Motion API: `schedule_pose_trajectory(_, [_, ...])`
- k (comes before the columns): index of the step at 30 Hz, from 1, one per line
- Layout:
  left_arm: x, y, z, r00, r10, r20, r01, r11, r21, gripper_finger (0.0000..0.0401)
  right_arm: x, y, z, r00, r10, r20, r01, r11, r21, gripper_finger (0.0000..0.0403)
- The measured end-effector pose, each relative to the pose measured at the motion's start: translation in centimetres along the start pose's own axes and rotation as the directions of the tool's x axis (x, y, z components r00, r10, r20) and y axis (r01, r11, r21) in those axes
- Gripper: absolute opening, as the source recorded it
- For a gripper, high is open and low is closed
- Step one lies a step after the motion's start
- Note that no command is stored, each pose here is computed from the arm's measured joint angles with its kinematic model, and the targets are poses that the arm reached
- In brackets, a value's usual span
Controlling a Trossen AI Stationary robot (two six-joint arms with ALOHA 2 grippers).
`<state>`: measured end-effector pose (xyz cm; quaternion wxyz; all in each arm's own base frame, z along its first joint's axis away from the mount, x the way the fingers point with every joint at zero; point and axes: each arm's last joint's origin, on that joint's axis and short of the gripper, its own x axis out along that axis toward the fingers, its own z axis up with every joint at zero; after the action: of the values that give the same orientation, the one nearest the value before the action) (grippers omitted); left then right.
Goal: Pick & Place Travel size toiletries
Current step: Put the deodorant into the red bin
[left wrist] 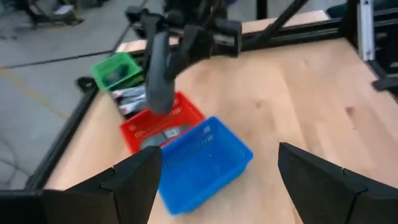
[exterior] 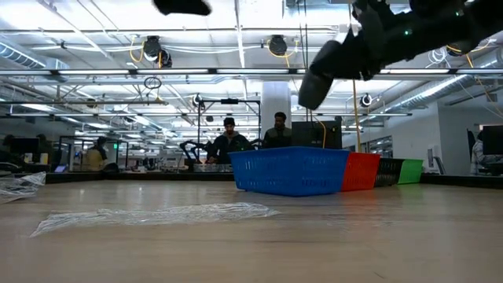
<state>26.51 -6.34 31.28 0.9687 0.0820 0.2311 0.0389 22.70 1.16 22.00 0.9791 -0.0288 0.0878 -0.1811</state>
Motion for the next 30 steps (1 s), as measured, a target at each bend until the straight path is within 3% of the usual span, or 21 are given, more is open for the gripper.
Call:
schedule_pose_trajectory(3, [-1.8, 0.5, -1.7, 0.998, 0.055, 0.011, -0.055, 0.998, -0.025, 0.0310, -0.5, -1.1, -0.2, 0.998, -0.061, 0.026, 0.059, 0.996, 0.070, 0.0151])
schedule_pose_trajectory(8, [-4.5, 1.6, -4.7, 0.984, 0.154, 0.089, -0.142, 0.982, -0.126, 0.0310, -0.7, -2.5, -2.7, 0.986, -0.161, -0.053, 0.166, 0.980, 0.114, 0.0151])
schedule_pose_trajectory(13, [-6.5, 2.7, -7.5, 0.953, 0.283, 0.111, -0.249, 0.935, -0.254, 0.0310, -0.6, -3.4, -5.6, 0.969, -0.203, -0.143, 0.224, 0.963, 0.153, 0.0151])
schedule_pose_trajectory(22, [-6.9, 2.9, -9.4, 0.947, 0.305, 0.099, -0.268, 0.922, -0.278, 0.0310, -0.5, -3.5, -7.2, 0.965, -0.209, -0.159, 0.233, 0.960, 0.154, 0.0152])
schedule_pose_trajectory(30, [-5.9, 2.5, -9.6, 0.955, 0.289, 0.067, -0.260, 0.925, -0.278, 0.0310, -0.3, -3.5, -7.3, 0.966, -0.208, -0.155, 0.232, 0.960, 0.155, 0.0274])
